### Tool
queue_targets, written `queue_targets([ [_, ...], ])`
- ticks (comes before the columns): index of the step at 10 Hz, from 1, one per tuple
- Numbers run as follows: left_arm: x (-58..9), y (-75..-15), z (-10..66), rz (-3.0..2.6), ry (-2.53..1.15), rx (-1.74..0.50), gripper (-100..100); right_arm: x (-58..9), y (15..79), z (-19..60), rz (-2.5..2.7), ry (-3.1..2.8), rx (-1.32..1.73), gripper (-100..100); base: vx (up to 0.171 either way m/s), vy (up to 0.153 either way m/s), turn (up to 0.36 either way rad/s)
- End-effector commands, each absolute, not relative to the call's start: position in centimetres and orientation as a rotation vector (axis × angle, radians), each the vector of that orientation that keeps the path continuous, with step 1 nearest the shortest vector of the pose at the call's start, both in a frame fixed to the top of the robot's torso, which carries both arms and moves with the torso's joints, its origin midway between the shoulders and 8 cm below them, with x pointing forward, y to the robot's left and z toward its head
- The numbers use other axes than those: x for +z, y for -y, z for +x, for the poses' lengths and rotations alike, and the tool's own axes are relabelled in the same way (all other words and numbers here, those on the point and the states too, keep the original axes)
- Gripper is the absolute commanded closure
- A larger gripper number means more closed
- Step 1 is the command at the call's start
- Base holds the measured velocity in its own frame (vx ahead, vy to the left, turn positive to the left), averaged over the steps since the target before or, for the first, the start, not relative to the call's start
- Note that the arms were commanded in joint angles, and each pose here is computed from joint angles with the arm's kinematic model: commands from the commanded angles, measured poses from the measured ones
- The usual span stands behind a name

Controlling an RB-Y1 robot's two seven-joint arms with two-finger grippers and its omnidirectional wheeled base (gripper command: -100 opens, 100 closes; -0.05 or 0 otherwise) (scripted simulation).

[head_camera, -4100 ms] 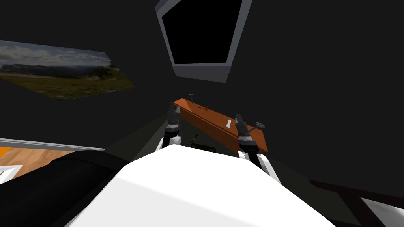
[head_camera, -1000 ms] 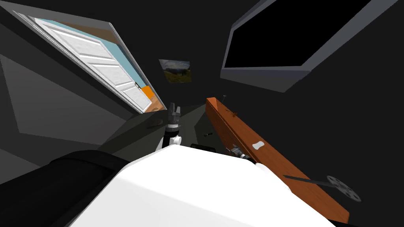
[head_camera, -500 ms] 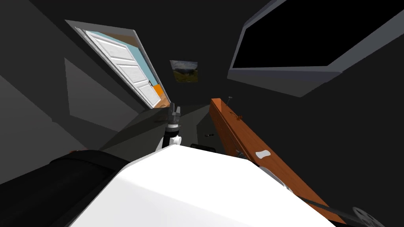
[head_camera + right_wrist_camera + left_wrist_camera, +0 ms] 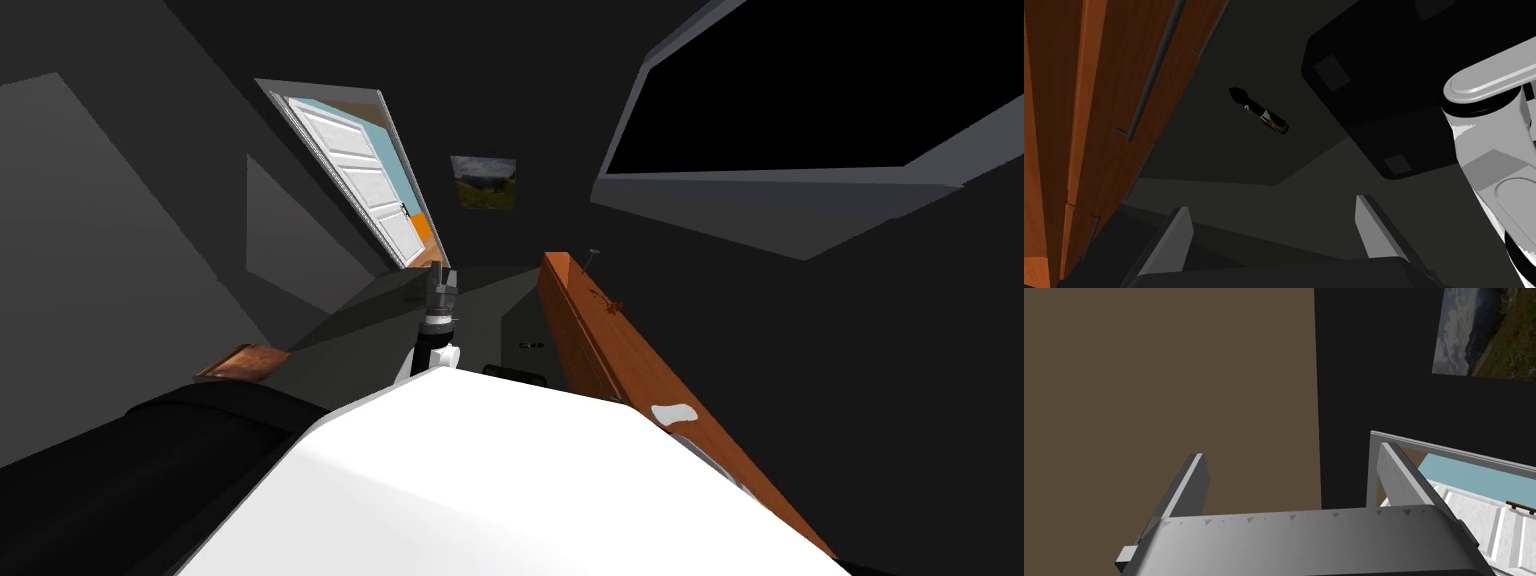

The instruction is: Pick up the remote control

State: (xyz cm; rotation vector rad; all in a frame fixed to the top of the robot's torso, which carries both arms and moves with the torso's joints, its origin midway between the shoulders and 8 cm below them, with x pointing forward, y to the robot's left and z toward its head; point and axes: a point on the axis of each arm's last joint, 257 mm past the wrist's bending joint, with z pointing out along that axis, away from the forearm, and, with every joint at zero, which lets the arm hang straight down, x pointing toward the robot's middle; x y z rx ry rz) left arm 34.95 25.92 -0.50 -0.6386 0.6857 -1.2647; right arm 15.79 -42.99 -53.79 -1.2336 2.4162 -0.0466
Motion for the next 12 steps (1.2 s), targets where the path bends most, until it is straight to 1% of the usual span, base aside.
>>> queue_targets([
  [1, -0.5, -25.9, 34.9, -0.639, -0.686, -1.265, 0, -54.6, 45.4, 13.3, -1.348, -2.45, -0.08, -100, -0.001, -0.145, 0.334],
  [2, -0.5, -25.9, 35.0, -0.638, -0.686, -1.265, 0, -54.6, 45.5, 13.2, -1.369, -2.445, -0.086, -100, -0.009, -0.137, 0.16],
  [5, -0.5, -25.9, 34.9, -0.639, -0.686, -1.265, 0, -55.7, 49.2, 9.2, -1.584, -2.473, -0.127, -100, -0.013, -0.135, 0.249],
  [6, -0.5, -25.9, 35.0, -0.639, -0.686, -1.265, 0, -55.7, 49.3, 9.2, -1.585, -2.474, -0.127, -100, -0.001, -0.141, 0.125],
  [7, -0.5, -25.9, 34.9, -0.639, -0.686, -1.264, 0, -56.0, 50.8, 7.4, -1.684, -2.48, -0.137, -100, -0.009, -0.157, 0.22],
  [12, -0.5, -25.9, 34.9, -0.639, -0.686, -1.265, 0, -56.4, 53.5, 4.0, -1.861, -2.488, -0.143, -100, -0.019, -0.113, 0.166],
])
